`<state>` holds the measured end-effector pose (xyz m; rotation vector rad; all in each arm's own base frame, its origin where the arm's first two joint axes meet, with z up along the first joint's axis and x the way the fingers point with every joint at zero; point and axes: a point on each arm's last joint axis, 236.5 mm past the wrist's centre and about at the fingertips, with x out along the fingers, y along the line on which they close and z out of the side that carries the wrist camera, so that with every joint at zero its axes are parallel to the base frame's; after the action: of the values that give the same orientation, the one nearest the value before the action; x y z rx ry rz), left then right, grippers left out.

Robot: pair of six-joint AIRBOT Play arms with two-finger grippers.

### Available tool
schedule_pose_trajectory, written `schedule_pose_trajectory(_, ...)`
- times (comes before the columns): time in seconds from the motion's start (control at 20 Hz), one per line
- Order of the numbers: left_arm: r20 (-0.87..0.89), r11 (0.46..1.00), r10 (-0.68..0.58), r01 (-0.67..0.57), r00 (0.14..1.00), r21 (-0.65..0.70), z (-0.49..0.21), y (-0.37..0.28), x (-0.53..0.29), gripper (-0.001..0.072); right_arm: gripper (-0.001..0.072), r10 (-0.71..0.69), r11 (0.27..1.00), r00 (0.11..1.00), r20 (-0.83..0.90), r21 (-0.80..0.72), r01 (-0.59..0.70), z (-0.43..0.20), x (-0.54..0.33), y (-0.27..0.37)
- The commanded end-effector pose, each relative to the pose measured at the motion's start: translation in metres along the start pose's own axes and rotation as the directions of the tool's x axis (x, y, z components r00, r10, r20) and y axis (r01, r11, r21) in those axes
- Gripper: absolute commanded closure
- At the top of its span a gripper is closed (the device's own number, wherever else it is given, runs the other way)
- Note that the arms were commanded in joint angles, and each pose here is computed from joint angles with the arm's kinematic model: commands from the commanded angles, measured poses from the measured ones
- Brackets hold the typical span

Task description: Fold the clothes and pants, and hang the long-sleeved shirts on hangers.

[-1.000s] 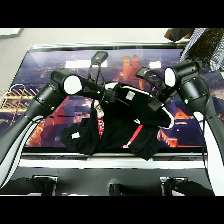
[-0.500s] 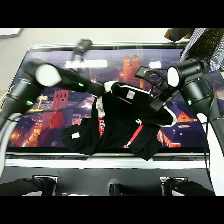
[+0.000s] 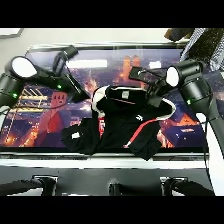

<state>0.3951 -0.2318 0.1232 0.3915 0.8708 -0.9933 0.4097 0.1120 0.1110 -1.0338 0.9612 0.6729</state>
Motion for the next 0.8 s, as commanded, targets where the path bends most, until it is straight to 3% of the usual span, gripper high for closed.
schedule_pose_trajectory(0.0,-0.024,0.965,-0.086,0.09,0.996,0.247,-0.01,-0.028,0.03,-0.0007,0.0669,-0.009,0.998,1.0,0.026,-0.069,0.011,0.008,0.003,-0.003)
schedule_pose_trajectory(0.15,0.052,0.939,-0.027,0.008,0.998,0.343,0.009,-0.024,0.044,-0.0007,0.0669,0.0,0.997,0.999,0.036,-0.071,0.003,0.01,0.003,-0.001)
schedule_pose_trajectory(0.35,0.16,0.937,0.072,-0.122,0.985,0.327,0.035,0.0,0.044,0.0012,0.0669,0.02,0.996,0.998,0.054,-0.086,-0.015,0.014,0.003,0.004)
schedule_pose_trajectory(0.6,0.142,0.941,0.066,-0.109,0.988,0.32,0.03,0.004,0.059,0.0016,0.0668,0.042,0.996,0.997,0.059,-0.087,-0.037,0.015,0.002,0.009)
schedule_pose_trajectory(0.65,0.144,0.942,0.072,-0.115,0.987,0.314,0.03,0.007,0.057,0.0063,0.0668,0.041,0.996,0.997,0.059,-0.087,-0.036,0.015,0.002,0.009)
schedule_pose_trajectory(0.75,0.148,0.945,0.088,-0.129,0.985,0.301,0.028,0.015,0.052,0.0064,0.0668,0.041,0.996,0.997,0.06,-0.087,-0.035,0.015,0.002,0.009)
